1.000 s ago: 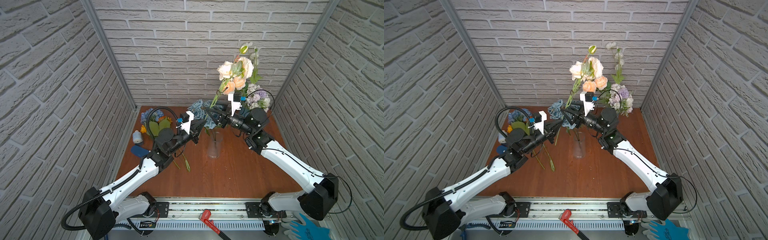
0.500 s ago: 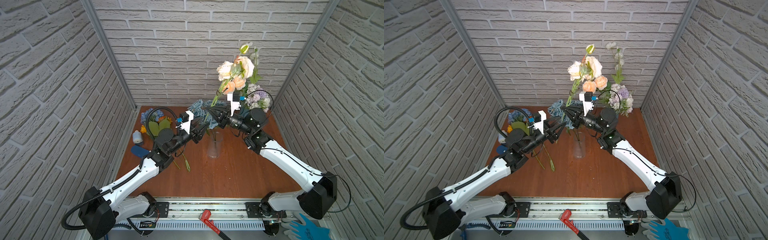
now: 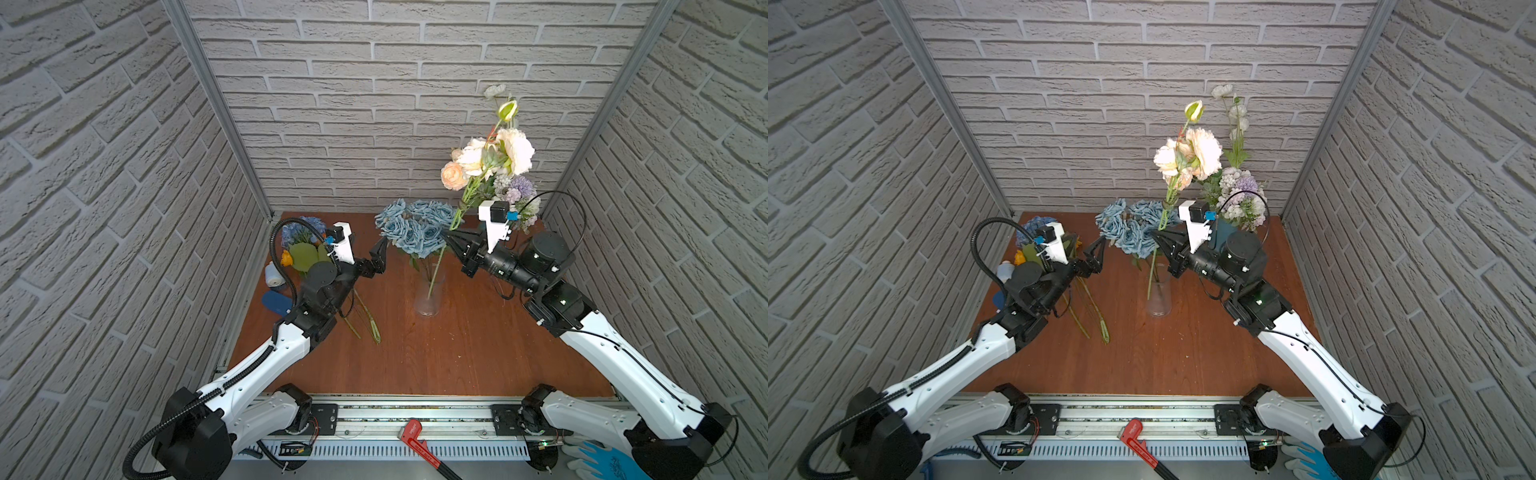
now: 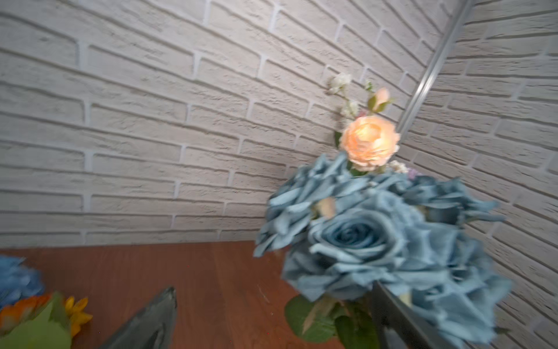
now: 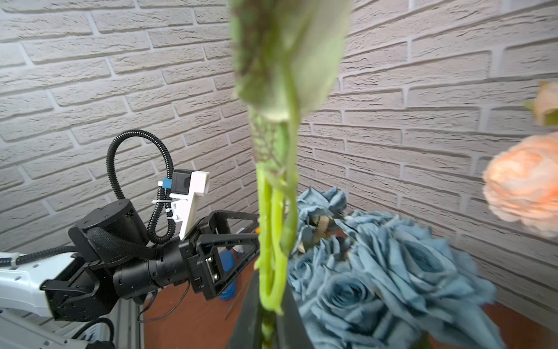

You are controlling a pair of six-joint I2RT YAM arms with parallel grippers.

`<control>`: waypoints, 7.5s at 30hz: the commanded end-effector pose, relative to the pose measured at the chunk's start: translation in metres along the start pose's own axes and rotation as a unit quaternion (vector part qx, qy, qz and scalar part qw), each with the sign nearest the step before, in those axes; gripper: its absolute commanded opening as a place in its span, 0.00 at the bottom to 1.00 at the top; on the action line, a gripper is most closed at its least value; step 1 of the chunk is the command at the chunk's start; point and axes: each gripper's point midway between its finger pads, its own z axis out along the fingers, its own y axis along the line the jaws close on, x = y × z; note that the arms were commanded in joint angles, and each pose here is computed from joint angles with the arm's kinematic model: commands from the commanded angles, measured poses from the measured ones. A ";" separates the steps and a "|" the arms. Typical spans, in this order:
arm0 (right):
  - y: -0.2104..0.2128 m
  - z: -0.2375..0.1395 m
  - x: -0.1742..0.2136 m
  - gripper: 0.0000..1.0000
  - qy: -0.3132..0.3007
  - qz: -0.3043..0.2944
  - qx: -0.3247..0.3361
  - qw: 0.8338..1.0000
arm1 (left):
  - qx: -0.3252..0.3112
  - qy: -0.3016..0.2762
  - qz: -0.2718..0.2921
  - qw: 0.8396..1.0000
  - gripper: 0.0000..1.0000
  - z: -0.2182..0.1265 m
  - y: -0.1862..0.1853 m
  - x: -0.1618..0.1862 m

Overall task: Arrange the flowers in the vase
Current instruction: 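Carry the pink rose toward the teal vase with the right gripper while the left withdraws, then lower the pink rose stem into the teal vase with the right gripper, then open the right gripper off the rose while the left reaches toward the hydrangea, then grasp the blue hydrangea stem on the table with the left gripper, then lift the blue hydrangea upright with the left gripper, then pass the hydrangea stem from the left gripper into the right gripper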

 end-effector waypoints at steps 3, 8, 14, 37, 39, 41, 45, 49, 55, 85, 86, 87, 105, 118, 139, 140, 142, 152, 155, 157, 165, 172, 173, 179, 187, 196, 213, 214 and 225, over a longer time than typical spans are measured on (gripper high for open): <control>-0.036 -0.016 0.012 0.06 0.022 -0.050 0.112 0.992 | -0.105 0.003 -0.113 0.988 0.98 0.002 0.063 0.024; -0.041 -0.002 -0.001 0.06 -0.006 -0.072 0.115 0.991 | -0.102 0.029 -0.137 0.985 0.98 0.011 0.069 0.046; -0.042 0.022 -0.005 0.06 -0.034 -0.106 0.096 0.989 | -0.091 0.053 -0.143 0.984 0.98 0.017 0.066 0.059; -0.037 0.030 -0.019 0.06 -0.059 -0.129 0.083 0.986 | -0.069 0.088 -0.153 0.982 0.98 0.032 0.058 0.077; -0.037 0.029 -0.021 0.06 -0.062 -0.131 0.083 0.986 | -0.069 0.088 -0.153 0.982 0.98 0.032 0.058 0.077; -0.038 0.031 -0.014 0.06 -0.052 -0.126 0.083 0.987 | -0.066 0.088 -0.154 0.982 0.98 0.032 0.057 0.077; -0.048 0.035 0.019 0.06 -0.020 -0.106 0.090 0.990 | -0.066 0.086 -0.156 0.982 0.98 0.032 0.058 0.077; -0.055 0.030 0.047 0.06 -0.007 -0.079 0.099 0.992 | -0.068 0.088 -0.156 0.982 0.98 0.031 0.058 0.078; -0.060 0.020 0.079 0.06 0.011 -0.053 0.104 0.993 | -0.065 0.086 -0.157 0.982 0.98 0.032 0.056 0.076; -0.085 0.021 0.172 0.28 0.102 0.012 0.138 0.985 | -0.056 0.086 -0.154 0.983 0.98 0.031 0.050 0.070; -0.085 0.020 0.170 0.30 0.103 0.012 0.138 0.985 | -0.059 0.086 -0.152 0.983 0.98 0.031 0.051 0.070; -0.084 0.018 0.169 0.32 0.107 0.011 0.139 0.984 | -0.062 0.086 -0.151 0.983 0.98 0.031 0.052 0.069; -0.033 -0.030 0.158 0.52 0.226 0.049 0.069 0.970 | -0.291 0.163 -0.120 0.935 0.98 -0.035 0.162 0.081; 0.002 -0.011 0.160 0.53 0.236 0.086 -0.029 0.968 | -0.358 0.263 -0.150 0.884 0.81 -0.076 0.186 0.174; 0.007 -0.002 0.148 0.53 0.218 0.077 -0.035 0.972 | -0.381 0.299 -0.164 0.859 0.43 -0.048 0.205 0.234; 0.007 -0.001 0.147 0.53 0.216 0.076 -0.037 0.973 | -0.382 0.301 -0.163 0.859 0.40 -0.047 0.206 0.236; 0.010 -0.002 0.143 0.53 0.212 0.076 -0.042 0.973 | -0.385 0.303 -0.162 0.857 0.34 -0.048 0.208 0.240; 0.018 -0.007 0.133 0.53 0.201 0.071 -0.053 0.975 | -0.387 0.295 -0.151 0.860 0.00 -0.051 0.208 0.230; 0.019 -0.007 0.128 0.53 0.193 0.068 -0.055 0.977 | -0.383 0.276 -0.136 0.871 0.00 -0.049 0.206 0.209; 0.021 -0.007 0.123 0.53 0.185 0.065 -0.057 0.979 | -0.382 0.260 -0.123 0.878 0.00 -0.050 0.205 0.192; 0.020 -0.004 0.107 0.53 0.159 0.053 -0.052 0.984 | -0.321 0.162 -0.061 0.931 0.00 -0.041 0.174 0.092; 0.025 0.005 0.087 0.53 0.134 0.048 -0.068 0.988 | -0.165 0.060 -0.017 0.984 0.00 -0.029 0.105 0.000; 0.027 0.005 0.083 0.53 0.129 0.047 -0.074 0.988 | -0.146 0.044 -0.012 0.988 0.00 -0.029 0.095 -0.013; 0.038 0.010 0.067 0.52 0.113 0.042 -0.097 0.988 | -0.011 -0.043 0.006 0.999 0.00 -0.036 0.031 -0.080; 0.058 0.016 0.035 0.50 0.075 0.013 -0.122 0.990 | 0.171 -0.106 0.057 0.978 0.00 -0.061 -0.062 -0.128; 0.084 0.036 -0.008 0.49 0.011 -0.010 -0.171 0.985 | 0.328 -0.095 0.092 0.935 0.00 -0.077 -0.143 -0.126; 0.071 0.047 -0.046 0.43 -0.081 -0.027 -0.131 0.988 | 0.407 -0.050 0.083 0.908 0.00 -0.070 -0.177 -0.096; 0.071 0.048 -0.046 0.42 -0.082 -0.027 -0.131 0.988 | 0.410 -0.049 0.081 0.907 0.00 -0.070 -0.178 -0.095; 0.073 0.058 -0.043 0.22 -0.079 -0.014 -0.146 0.986 | 0.418 -0.039 0.073 0.905 0.00 -0.066 -0.180 -0.088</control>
